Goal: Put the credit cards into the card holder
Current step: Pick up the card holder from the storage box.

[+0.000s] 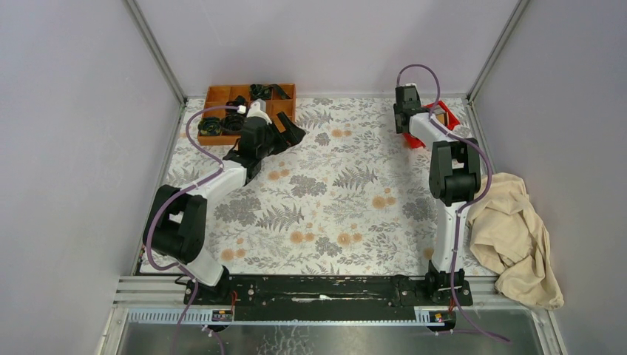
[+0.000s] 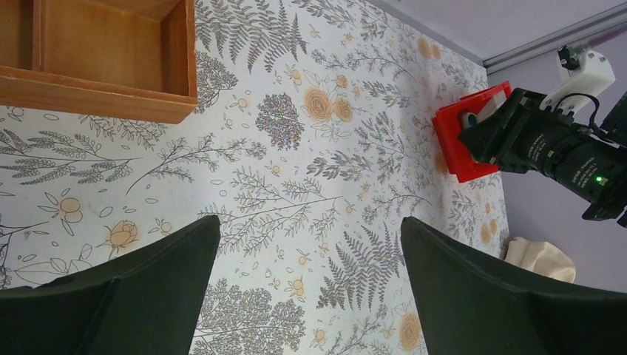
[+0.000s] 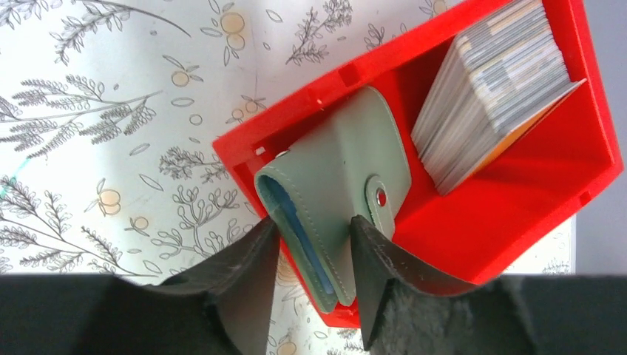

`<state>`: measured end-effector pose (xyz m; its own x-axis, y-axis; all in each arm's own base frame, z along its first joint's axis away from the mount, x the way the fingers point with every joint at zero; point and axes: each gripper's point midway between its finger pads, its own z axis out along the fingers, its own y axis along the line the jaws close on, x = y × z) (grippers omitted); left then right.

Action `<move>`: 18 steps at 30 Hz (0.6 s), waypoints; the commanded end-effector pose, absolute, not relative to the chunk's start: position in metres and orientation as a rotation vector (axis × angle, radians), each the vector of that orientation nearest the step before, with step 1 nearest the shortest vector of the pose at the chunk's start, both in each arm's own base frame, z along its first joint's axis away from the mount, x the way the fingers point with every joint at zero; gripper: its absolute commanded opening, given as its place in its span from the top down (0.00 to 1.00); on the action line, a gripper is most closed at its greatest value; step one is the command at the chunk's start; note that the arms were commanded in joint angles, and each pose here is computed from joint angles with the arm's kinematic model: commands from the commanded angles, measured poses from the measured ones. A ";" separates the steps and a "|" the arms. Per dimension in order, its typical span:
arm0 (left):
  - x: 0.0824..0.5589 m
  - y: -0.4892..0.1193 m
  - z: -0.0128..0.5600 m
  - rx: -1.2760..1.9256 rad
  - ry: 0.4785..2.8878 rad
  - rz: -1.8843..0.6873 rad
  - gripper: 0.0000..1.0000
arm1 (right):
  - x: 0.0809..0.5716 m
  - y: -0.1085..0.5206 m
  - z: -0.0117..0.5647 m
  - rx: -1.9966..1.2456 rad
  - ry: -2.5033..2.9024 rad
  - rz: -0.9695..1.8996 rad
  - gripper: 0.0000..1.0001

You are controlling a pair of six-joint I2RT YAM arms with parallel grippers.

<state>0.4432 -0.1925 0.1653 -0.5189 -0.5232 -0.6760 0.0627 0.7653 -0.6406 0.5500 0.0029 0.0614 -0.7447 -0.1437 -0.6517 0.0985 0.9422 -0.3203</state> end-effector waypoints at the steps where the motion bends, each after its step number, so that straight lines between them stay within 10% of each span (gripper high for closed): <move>1: 0.453 -0.198 0.182 -0.330 1.940 -0.777 0.00 | 0.565 -0.004 0.073 -0.010 2.339 -0.416 0.60; 18: 0.449 -0.196 0.187 -0.355 1.919 -0.793 0.00 | 0.552 0.015 0.120 -0.030 2.264 -0.401 0.97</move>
